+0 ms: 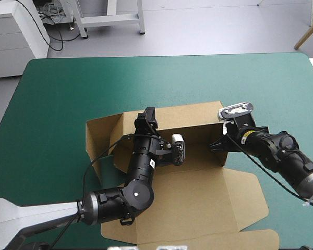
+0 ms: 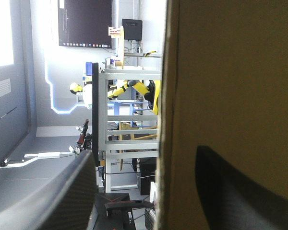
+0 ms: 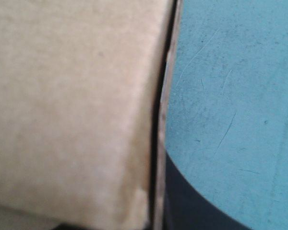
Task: Fold the box
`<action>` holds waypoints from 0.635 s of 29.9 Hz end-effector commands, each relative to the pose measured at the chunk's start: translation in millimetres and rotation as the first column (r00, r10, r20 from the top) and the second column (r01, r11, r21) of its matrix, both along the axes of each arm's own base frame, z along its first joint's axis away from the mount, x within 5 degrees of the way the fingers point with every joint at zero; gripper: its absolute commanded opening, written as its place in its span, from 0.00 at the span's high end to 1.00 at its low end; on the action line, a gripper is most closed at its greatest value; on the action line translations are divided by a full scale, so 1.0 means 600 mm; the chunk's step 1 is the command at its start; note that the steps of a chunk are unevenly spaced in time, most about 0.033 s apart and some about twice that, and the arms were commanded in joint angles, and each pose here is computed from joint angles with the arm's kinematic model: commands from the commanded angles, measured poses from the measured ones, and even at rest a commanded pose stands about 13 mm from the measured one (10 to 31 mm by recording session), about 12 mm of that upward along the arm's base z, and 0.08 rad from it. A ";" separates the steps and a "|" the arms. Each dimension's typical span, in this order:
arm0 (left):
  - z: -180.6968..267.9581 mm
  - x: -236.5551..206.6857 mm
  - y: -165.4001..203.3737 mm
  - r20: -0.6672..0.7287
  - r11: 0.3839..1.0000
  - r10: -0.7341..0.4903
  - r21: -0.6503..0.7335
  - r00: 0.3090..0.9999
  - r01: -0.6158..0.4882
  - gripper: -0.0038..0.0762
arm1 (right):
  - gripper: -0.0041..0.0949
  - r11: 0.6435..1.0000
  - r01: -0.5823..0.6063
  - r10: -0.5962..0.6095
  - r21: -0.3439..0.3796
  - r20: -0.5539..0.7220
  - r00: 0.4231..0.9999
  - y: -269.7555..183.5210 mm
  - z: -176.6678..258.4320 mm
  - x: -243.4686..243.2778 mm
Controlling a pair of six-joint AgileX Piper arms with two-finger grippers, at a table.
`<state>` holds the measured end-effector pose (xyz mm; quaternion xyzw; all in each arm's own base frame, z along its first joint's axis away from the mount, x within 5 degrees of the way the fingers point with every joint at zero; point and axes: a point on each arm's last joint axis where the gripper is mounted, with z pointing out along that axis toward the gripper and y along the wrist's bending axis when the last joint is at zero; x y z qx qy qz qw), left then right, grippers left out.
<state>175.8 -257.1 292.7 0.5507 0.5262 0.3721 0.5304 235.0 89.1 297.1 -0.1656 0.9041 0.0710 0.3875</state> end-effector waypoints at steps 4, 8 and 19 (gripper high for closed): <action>0.049 -0.013 0.001 0.155 0.999 -0.016 -0.036 0.988 0.022 0.41 | 0.98 0.999 0.020 -0.022 0.034 0.051 0.998 0.000 0.039 0.002; 0.057 -0.024 -0.003 0.178 0.999 -0.007 -0.050 0.984 0.016 0.41 | 0.98 0.999 0.034 -0.034 0.034 0.026 0.999 0.001 0.044 0.004; 0.131 -0.059 -0.029 0.252 0.987 -0.002 -0.154 0.968 0.042 0.47 | 0.98 0.999 0.054 -0.053 0.004 -0.075 0.996 0.021 0.030 0.060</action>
